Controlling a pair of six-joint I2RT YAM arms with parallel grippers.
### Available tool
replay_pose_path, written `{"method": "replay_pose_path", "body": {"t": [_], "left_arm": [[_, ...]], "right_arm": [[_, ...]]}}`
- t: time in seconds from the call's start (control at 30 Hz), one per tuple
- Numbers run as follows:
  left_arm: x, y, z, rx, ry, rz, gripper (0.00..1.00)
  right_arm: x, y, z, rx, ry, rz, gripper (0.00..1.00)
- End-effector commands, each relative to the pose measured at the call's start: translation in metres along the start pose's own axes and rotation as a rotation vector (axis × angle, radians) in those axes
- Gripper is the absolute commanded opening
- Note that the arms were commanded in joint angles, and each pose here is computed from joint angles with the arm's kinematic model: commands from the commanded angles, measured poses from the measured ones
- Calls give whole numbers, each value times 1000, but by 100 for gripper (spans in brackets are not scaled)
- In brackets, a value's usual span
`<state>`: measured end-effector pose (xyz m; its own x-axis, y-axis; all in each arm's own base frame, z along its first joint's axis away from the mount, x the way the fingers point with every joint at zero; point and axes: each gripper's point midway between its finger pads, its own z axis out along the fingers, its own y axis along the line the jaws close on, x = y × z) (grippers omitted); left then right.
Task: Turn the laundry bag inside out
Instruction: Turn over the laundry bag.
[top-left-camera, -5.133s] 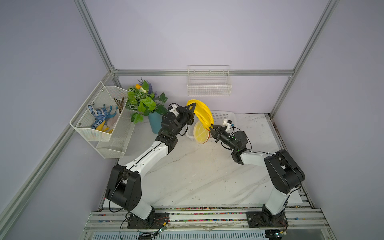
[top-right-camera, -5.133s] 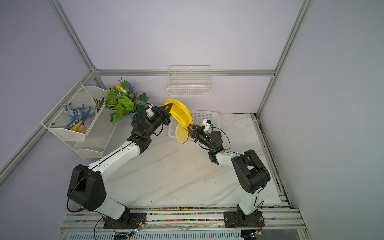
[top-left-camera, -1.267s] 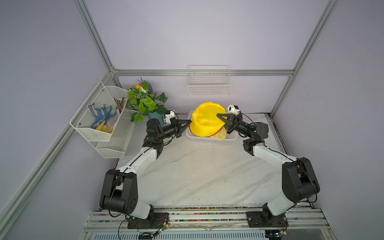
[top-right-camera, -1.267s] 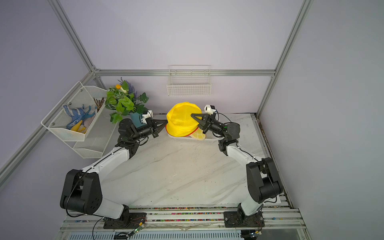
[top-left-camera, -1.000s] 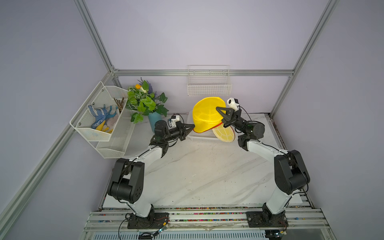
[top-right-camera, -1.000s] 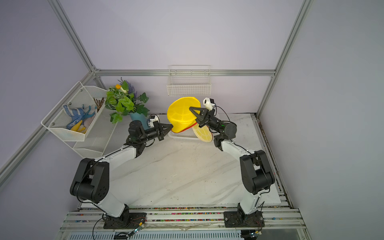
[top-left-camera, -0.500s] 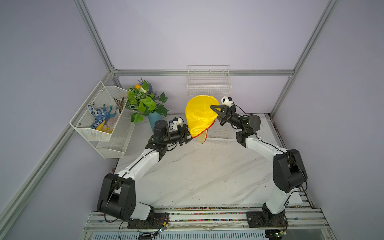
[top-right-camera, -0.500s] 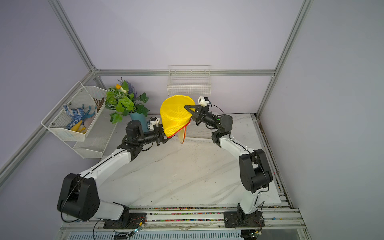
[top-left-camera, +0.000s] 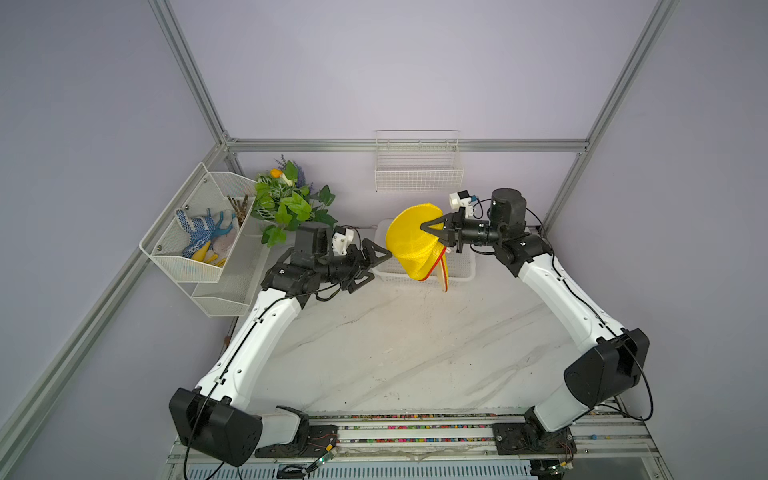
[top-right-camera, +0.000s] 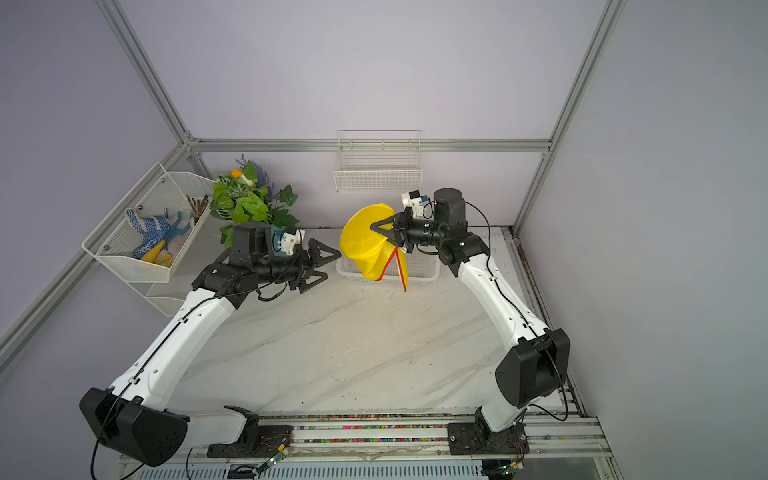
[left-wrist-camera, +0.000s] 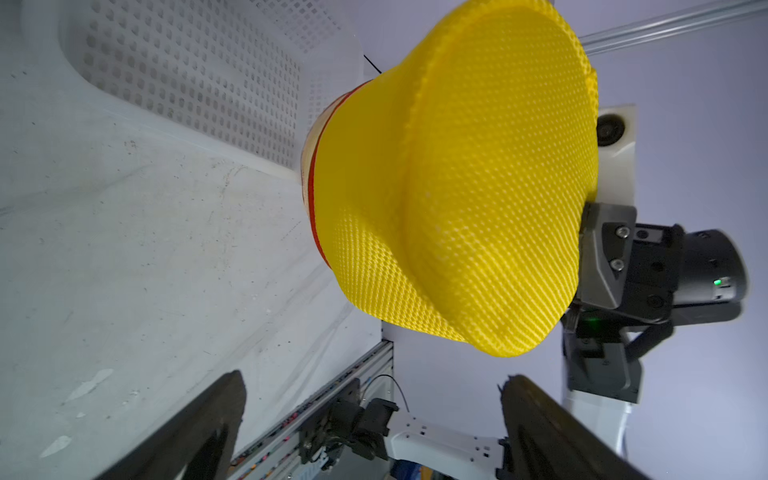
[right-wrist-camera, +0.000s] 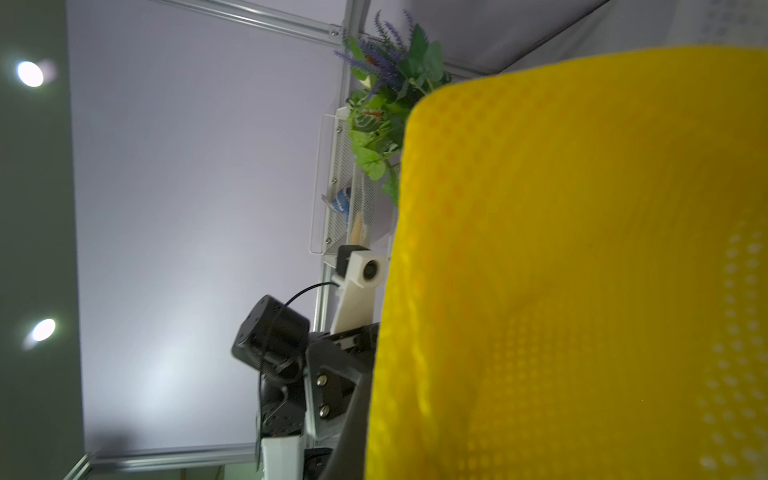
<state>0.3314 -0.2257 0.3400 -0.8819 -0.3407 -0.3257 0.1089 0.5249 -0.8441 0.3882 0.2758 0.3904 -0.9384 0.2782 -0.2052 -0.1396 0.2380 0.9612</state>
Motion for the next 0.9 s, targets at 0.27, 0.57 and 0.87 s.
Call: {"method": "replay_pose_path", "body": {"t": [0.27,0.57,0.87], "left_arm": [[8,-23,14,-546,-56,613,100],[13,-15,44,-716,-58,807,100],[10,-44,68,-633,-147,869,100]], "right_arm": [[8,-78,7,345,54,95,0],[7,-70,12,343,70,94,0],[17,-61,13,313,92,108,0]]}}
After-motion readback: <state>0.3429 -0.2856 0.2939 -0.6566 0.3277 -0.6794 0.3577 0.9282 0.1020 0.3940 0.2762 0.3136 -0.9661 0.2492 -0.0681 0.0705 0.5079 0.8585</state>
